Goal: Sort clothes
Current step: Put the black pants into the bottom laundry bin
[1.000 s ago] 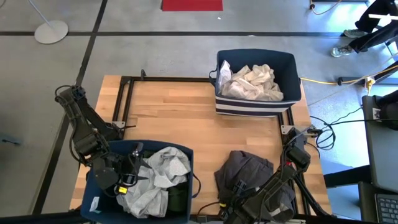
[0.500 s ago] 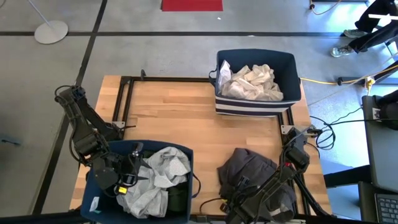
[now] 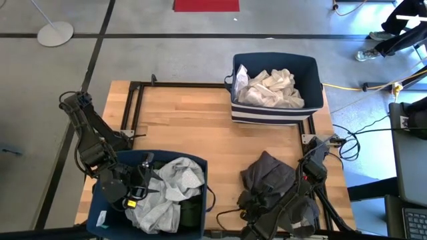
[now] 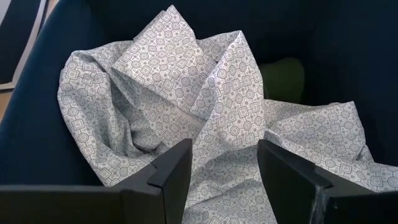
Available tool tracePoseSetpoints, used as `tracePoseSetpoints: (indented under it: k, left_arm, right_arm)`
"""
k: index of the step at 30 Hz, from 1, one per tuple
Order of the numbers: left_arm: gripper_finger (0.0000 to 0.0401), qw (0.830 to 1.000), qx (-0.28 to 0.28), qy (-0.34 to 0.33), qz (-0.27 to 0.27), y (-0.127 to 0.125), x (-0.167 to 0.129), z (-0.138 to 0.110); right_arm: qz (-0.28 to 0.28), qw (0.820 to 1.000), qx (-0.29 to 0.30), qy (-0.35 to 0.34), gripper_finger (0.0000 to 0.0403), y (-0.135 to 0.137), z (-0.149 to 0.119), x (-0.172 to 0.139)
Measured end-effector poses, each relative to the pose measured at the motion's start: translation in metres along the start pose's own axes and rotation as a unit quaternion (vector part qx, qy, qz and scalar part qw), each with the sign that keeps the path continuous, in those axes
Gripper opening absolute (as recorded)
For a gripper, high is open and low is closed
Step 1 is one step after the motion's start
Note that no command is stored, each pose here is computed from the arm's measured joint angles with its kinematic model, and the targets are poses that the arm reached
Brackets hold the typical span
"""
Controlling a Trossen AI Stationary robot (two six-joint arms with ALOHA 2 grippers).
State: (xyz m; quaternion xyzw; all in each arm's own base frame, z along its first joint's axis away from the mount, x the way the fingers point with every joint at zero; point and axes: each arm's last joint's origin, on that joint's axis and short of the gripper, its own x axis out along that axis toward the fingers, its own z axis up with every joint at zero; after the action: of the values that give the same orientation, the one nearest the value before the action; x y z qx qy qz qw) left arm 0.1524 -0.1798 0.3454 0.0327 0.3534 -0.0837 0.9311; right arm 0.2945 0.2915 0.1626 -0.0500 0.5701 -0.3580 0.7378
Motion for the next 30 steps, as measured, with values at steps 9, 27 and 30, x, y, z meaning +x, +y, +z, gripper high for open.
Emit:
tracePoseSetpoints:
  k: [9,27,30]
  left_arm:
    - [0.0172,1.0,-0.004,0.0,0.0,0.0,0.0,0.0]
    - [0.0172,1.0,-0.017,0.0,-0.001,0.0,0.0,0.0]
    - [0.0172,1.0,-0.018,-0.001,-0.002,0.0,-0.002,0.001]
  right_arm:
    - [0.041,0.991,0.003,-0.13,0.0007,-0.03,0.04,-0.044]
    - [0.035,0.954,0.001,-0.298,0.0007,-0.126,0.101,-0.111]
    - [0.023,0.948,-0.004,-0.318,0.0008,-0.143,0.113,-0.121]
